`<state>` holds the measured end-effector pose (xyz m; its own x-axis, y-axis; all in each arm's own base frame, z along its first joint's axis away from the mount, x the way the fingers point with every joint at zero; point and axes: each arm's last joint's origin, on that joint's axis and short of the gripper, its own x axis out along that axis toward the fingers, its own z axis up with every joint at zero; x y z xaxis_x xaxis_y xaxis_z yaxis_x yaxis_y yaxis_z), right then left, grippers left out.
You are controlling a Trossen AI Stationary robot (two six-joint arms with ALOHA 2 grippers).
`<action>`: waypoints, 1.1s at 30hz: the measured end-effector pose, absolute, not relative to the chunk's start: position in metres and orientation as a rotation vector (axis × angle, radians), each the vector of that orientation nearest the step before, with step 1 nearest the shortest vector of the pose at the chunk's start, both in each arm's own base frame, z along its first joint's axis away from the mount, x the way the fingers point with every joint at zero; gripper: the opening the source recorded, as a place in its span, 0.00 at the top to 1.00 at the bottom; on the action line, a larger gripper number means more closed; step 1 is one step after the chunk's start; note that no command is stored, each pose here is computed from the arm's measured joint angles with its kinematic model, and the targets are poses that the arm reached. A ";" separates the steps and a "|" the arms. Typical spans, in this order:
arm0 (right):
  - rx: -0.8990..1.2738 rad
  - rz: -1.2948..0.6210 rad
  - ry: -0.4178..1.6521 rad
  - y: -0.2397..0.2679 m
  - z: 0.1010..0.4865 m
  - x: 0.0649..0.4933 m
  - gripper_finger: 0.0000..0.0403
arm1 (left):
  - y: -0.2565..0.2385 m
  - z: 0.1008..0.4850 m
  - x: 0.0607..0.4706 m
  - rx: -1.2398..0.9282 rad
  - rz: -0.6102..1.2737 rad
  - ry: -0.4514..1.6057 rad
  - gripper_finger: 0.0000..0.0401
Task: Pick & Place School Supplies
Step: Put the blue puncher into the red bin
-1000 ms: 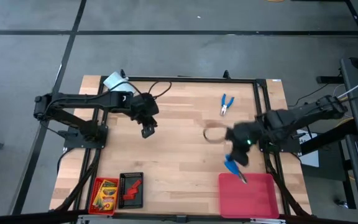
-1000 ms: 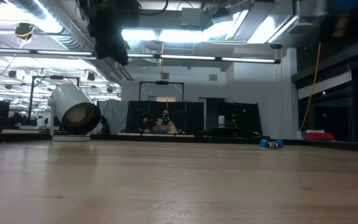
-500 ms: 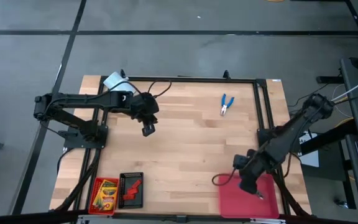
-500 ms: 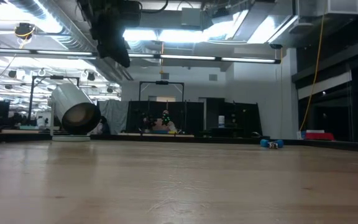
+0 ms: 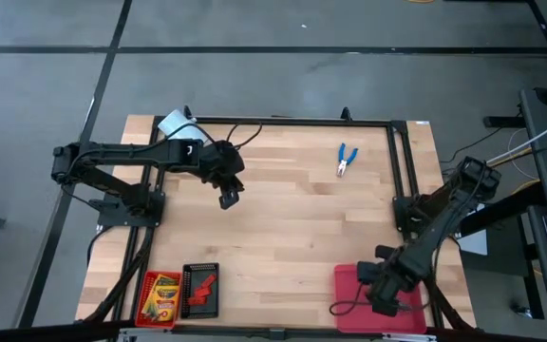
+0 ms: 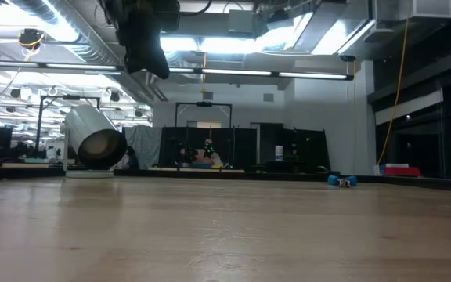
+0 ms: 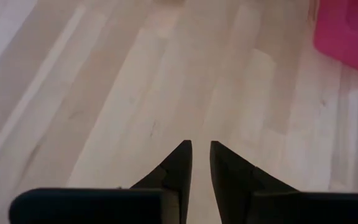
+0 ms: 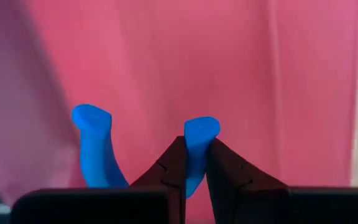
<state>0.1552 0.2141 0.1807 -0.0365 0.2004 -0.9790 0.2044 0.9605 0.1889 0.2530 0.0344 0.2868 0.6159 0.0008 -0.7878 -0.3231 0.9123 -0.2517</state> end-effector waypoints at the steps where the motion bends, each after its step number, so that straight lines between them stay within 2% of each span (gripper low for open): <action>1: 0.329 -0.006 1.582 0.217 0.182 0.154 0.90 | 0.034 0.287 0.253 -0.399 0.190 0.893 0.87; 3: 0.358 -0.035 1.544 0.218 0.186 0.152 0.85 | 0.034 0.287 0.253 -0.409 0.188 0.894 0.87; 9: 0.391 -0.105 1.564 0.218 0.188 0.144 0.54 | 0.030 0.287 0.253 -0.412 0.179 0.895 0.86; 13: 0.407 -0.083 1.515 0.220 0.193 0.145 0.45 | 0.029 0.287 0.254 -0.416 0.177 0.896 0.87; 16: 0.467 -0.137 1.300 0.212 0.218 0.151 0.46 | 0.028 0.287 0.254 -0.426 0.180 0.896 0.87; 18: 0.513 -0.256 1.116 0.194 0.236 0.155 0.48 | 0.027 0.287 0.254 -0.431 0.186 0.895 0.87; 21: 0.618 -0.566 0.819 0.151 0.258 0.154 0.54 | 0.025 0.287 0.254 -0.399 0.216 0.891 0.86; 25: 0.860 -0.987 0.452 0.089 0.279 0.144 0.59 | 0.024 0.287 0.255 -0.355 0.285 0.871 0.86; 29: 0.935 -1.162 0.364 0.043 0.290 0.149 0.62 | 0.024 0.289 0.257 -0.342 0.305 0.838 0.86; 33: 0.963 -1.239 0.480 0.003 0.293 0.158 0.62 | 0.025 0.290 0.258 -0.329 0.320 0.817 0.86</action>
<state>0.1581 0.0029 0.2929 0.2987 -0.5689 -0.7662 0.9368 0.0215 0.3493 0.2582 0.0252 0.2903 0.6419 0.1508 -0.7518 -0.4003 0.9022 -0.1609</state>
